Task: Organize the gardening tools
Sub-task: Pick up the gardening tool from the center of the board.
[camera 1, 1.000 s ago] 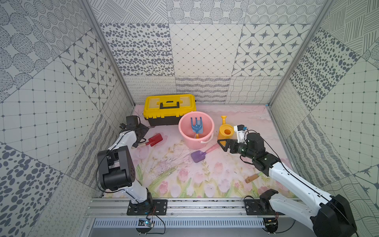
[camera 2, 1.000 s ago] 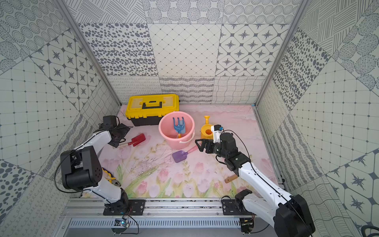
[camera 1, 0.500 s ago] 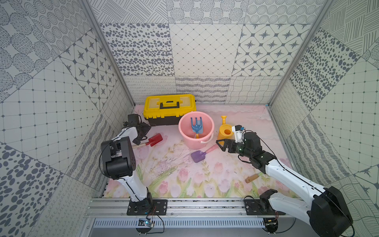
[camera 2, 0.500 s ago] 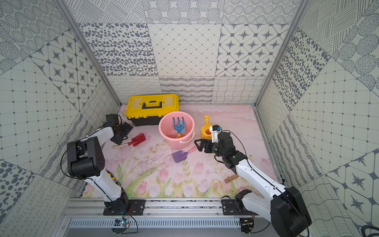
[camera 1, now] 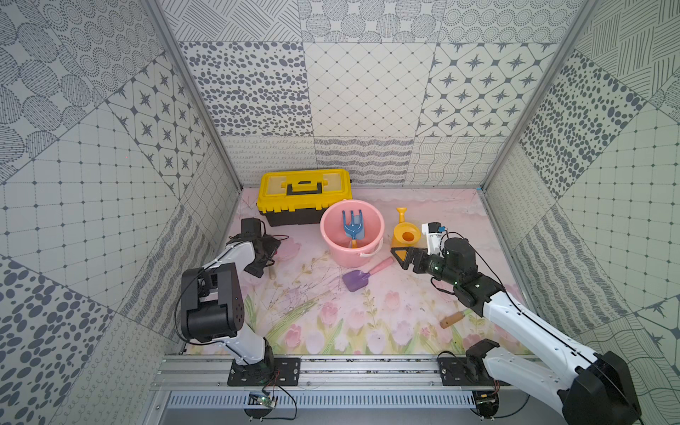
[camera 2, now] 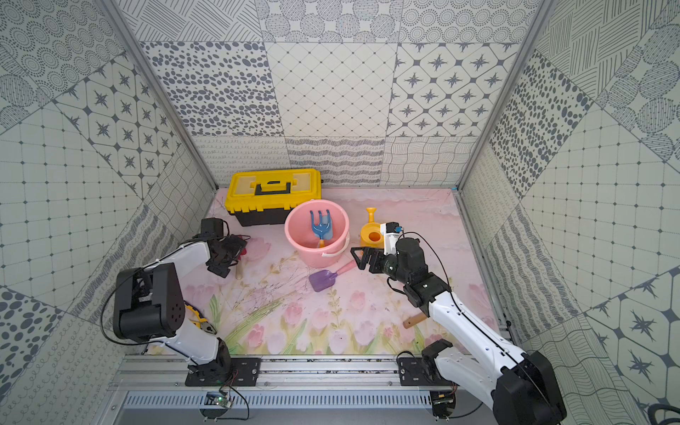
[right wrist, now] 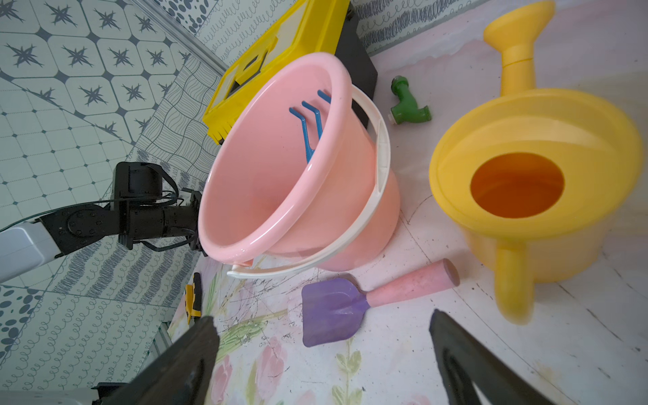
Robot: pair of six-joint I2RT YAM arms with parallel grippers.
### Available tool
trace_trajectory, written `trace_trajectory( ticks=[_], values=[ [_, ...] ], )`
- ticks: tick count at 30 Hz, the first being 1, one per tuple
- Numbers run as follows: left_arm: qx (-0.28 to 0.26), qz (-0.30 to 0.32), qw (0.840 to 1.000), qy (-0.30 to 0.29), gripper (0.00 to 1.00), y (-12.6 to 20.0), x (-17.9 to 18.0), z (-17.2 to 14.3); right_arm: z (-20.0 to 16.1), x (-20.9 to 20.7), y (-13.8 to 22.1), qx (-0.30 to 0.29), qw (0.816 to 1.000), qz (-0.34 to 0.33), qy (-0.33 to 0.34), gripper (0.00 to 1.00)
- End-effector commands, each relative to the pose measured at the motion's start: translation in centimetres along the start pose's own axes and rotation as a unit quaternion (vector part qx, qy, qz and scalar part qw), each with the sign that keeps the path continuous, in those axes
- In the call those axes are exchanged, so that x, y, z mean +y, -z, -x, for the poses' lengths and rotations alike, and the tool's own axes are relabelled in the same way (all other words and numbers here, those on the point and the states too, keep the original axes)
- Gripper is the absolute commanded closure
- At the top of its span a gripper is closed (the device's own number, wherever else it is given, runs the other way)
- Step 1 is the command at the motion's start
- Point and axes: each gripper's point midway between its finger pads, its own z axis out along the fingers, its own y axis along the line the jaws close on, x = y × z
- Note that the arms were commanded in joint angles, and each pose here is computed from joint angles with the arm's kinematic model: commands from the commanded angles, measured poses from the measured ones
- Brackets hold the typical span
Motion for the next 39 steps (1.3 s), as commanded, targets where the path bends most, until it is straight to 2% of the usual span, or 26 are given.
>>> trace_trajectory(
  ticks=[1, 5, 9, 14, 16, 20, 22, 28, 33, 36, 39],
  values=[
    [-0.018, 0.032, 0.999, -0.01, 0.01, 1.8, 1.2, -2.2, 0.8, 0.3, 0.6, -0.024, 1.0, 0.0, 0.005, 0.03],
    [-0.017, 0.035, 0.999, -0.029, 0.03, 1.8, 1.6, -3.7, 0.9, 0.5, 0.8, -0.027, 1.0, 0.003, 0.003, 0.03],
    [0.002, 0.048, 0.998, -0.035, 0.13, 1.2, 2.2, -4.8, 1.0, 0.4, 1.0, -0.03, 1.0, 0.002, 0.004, 0.03],
    [-0.004, 0.053, 0.998, -0.039, 0.26, 1.1, 2.9, -5.3, 1.0, 0.5, 1.1, -0.031, 1.0, 0.003, 0.001, 0.03],
    [-0.007, 0.057, 0.998, -0.038, 0.38, 0.9, 3.1, -5.3, 1.2, 0.6, 1.4, -0.039, 0.999, 0.002, 0.001, 0.03],
    [-0.008, 0.056, 0.998, -0.027, 0.8, 0.8, 3.3, -5.5, 1.5, 0.4, 1.9, -0.053, 0.999, -0.004, 0.004, 0.03],
    [-0.01, 0.046, 0.999, -0.023, 0.91, 1.1, 3.1, -5.6, 1.5, 0.3, 1.9, -0.054, 0.998, -0.008, 0.005, 0.03],
    [-0.043, -0.006, 0.999, -0.032, 0.96, 4.1, 2.1, -6.6, 1.7, -0.2, 2.1, -0.064, 0.998, -0.02, 0.007, 0.03],
    [-0.073, -0.063, 0.992, -0.075, 0.97, 7.0, 1.4, -8.7, 1.9, 0.3, 2.5, -0.066, 0.998, -0.013, 0.021, 0.03],
    [-0.089, -0.123, 0.983, -0.106, 0.97, 9.2, 0.3, -9.8, 2.1, 0.9, 2.6, -0.067, 0.997, -0.001, 0.034, 0.03],
    [-0.103, -0.185, 0.966, -0.149, 0.99, 11.6, -1.2, -10.9, 2.1, 1.5, 2.6, -0.067, 0.997, 0.016, 0.046, 0.03]
  ],
)
